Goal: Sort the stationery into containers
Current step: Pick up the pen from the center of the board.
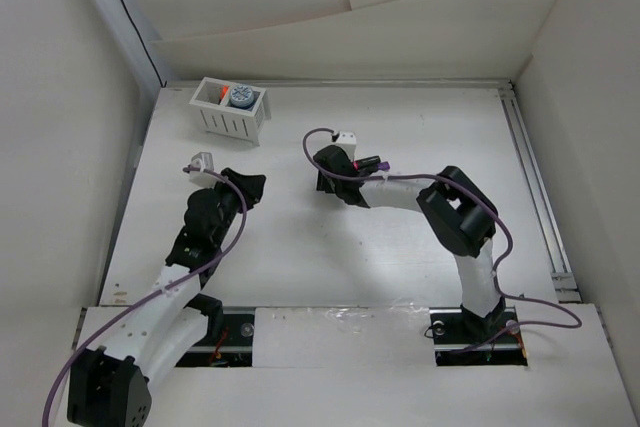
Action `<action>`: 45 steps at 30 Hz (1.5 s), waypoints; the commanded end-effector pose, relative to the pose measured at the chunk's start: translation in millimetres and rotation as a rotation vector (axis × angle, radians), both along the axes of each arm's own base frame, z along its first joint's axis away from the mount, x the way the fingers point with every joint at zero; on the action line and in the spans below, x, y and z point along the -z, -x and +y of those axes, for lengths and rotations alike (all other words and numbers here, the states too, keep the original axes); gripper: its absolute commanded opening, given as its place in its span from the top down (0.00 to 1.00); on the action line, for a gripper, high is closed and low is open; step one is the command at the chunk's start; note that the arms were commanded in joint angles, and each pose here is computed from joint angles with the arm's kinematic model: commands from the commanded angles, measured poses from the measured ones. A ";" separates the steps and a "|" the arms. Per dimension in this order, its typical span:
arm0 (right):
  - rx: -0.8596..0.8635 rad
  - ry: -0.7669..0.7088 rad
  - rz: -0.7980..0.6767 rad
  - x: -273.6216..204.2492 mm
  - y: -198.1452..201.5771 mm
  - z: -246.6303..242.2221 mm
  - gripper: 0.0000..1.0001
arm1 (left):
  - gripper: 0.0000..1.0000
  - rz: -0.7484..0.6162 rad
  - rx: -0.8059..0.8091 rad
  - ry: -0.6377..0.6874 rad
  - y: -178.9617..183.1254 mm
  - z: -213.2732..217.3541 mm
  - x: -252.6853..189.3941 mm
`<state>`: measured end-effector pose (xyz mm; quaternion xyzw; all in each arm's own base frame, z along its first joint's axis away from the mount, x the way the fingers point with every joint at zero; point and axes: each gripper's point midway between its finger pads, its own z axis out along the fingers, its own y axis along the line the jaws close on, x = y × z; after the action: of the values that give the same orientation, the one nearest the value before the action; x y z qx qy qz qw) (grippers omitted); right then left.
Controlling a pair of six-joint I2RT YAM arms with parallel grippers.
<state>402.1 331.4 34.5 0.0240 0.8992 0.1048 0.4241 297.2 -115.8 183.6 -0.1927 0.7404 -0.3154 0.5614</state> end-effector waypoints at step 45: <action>-0.574 -0.272 -0.128 -121.9 143.5 29.8 0.88 | 0.54 0.214 0.488 0.171 -38.6 -109.6 43.7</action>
<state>262.7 345.2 123.3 -0.1638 0.8536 0.2907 0.4000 325.2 -213.3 115.3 -0.1086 0.8134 -0.4511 0.3509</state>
